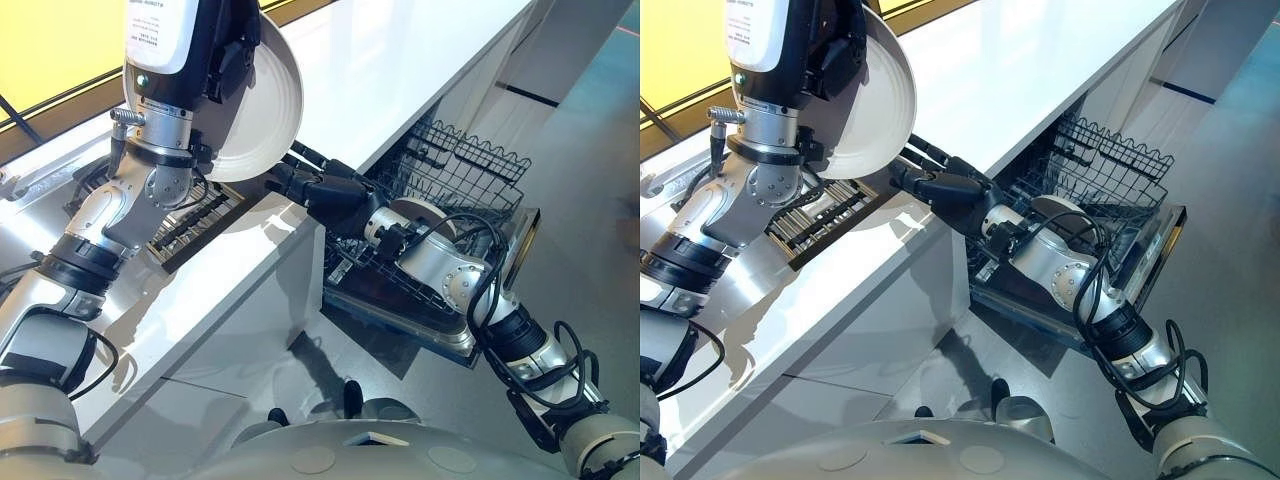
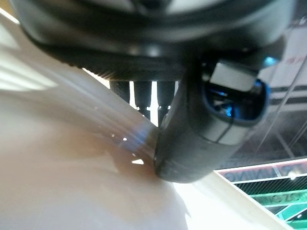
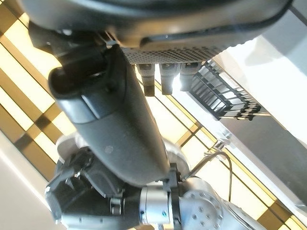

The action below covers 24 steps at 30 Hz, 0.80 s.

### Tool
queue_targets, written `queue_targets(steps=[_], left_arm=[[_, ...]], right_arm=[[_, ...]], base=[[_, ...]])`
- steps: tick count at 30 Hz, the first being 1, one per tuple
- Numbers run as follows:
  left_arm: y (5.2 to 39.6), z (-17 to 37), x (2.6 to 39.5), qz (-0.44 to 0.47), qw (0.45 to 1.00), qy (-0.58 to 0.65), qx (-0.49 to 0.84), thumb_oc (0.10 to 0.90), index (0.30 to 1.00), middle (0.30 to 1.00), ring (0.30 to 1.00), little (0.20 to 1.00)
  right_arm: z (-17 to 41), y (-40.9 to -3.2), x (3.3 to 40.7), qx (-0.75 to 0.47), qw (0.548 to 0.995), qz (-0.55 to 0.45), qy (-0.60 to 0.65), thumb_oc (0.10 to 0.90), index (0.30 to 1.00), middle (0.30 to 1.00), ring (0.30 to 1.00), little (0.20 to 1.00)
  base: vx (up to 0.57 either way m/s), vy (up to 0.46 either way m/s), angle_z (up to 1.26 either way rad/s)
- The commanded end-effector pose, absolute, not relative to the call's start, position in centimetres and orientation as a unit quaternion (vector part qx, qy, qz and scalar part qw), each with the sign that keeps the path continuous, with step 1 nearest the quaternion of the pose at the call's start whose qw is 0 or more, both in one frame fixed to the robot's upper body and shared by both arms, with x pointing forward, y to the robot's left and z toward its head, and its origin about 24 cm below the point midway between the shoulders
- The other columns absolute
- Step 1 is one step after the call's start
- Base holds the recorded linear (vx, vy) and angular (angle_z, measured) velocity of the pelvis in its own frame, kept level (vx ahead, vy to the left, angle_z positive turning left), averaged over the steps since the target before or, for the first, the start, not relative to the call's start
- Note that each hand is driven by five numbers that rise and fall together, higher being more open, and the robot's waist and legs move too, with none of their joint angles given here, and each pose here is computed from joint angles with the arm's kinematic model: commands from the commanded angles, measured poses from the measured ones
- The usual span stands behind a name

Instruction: Pick up plates and place into dishwasher.

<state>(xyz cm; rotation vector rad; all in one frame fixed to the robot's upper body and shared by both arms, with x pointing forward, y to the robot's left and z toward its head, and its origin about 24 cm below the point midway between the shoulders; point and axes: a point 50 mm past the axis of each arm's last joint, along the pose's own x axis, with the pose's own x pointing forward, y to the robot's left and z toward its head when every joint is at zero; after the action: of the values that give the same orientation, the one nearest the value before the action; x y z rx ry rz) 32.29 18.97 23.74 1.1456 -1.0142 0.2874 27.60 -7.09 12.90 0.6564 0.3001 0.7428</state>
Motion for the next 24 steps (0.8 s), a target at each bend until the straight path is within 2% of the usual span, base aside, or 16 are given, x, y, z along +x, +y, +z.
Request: queue_targets(steps=[1, 12, 24], left_arm=[[20.1, 29.0, 32.6, 0.188, 0.66, -0.501, 0.527, 0.1, 0.3, 0.3, 0.3, 0.2], [22.1, 31.1, 33.0, 0.229, 0.641, -0.491, 0.544, 0.1, 0.3, 0.3, 0.3, 0.2], [23.0, 32.0, 33.1, 0.244, 0.628, -0.485, 0.557, 0.1, 0.3, 0.3, 0.3, 0.2]], right_arm=[[18.4, -5.1, 27.7, 0.294, 0.839, 0.456, 0.041, 0.8, 0.9, 0.9, 0.9, 0.9], [18.5, -5.7, 28.3, 0.253, 0.843, 0.472, 0.051, 0.8, 0.9, 0.9, 0.9, 0.9], [19.9, -6.1, 28.4, 0.276, 0.846, 0.455, 0.021, 0.8, 0.9, 0.9, 0.9, 0.9]], base=[[0.0, 0.0, 0.0], [0.0, 0.0, 0.0], [0.0, 0.001, 0.01]])
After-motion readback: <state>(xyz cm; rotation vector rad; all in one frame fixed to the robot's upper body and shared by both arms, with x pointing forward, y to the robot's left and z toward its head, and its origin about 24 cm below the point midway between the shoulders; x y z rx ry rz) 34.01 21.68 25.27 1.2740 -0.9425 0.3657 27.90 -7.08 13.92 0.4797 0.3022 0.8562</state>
